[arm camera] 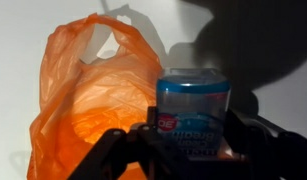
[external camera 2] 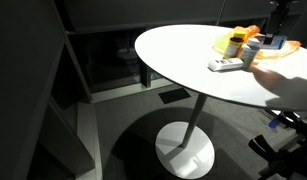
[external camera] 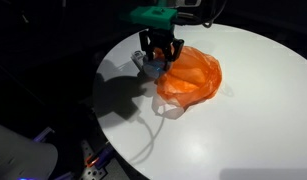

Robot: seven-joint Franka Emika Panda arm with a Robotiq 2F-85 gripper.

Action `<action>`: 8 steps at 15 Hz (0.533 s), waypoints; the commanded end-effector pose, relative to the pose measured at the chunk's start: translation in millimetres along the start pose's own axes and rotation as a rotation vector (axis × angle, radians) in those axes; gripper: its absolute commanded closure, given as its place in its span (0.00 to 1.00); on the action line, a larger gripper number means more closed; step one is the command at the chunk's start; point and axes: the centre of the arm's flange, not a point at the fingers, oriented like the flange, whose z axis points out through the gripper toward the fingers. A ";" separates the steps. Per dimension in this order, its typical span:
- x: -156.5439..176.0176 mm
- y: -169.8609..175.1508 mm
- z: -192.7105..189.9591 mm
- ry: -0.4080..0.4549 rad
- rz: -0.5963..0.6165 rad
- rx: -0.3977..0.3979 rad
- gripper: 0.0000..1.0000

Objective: Take the box out of the plastic bag

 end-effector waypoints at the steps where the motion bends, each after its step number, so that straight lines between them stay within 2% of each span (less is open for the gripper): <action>1: -39.2 -21.2 -4.1 0.011 0.022 -0.031 0.61; 8: -72.3 -36.1 20.7 -0.006 0.013 -0.017 0.61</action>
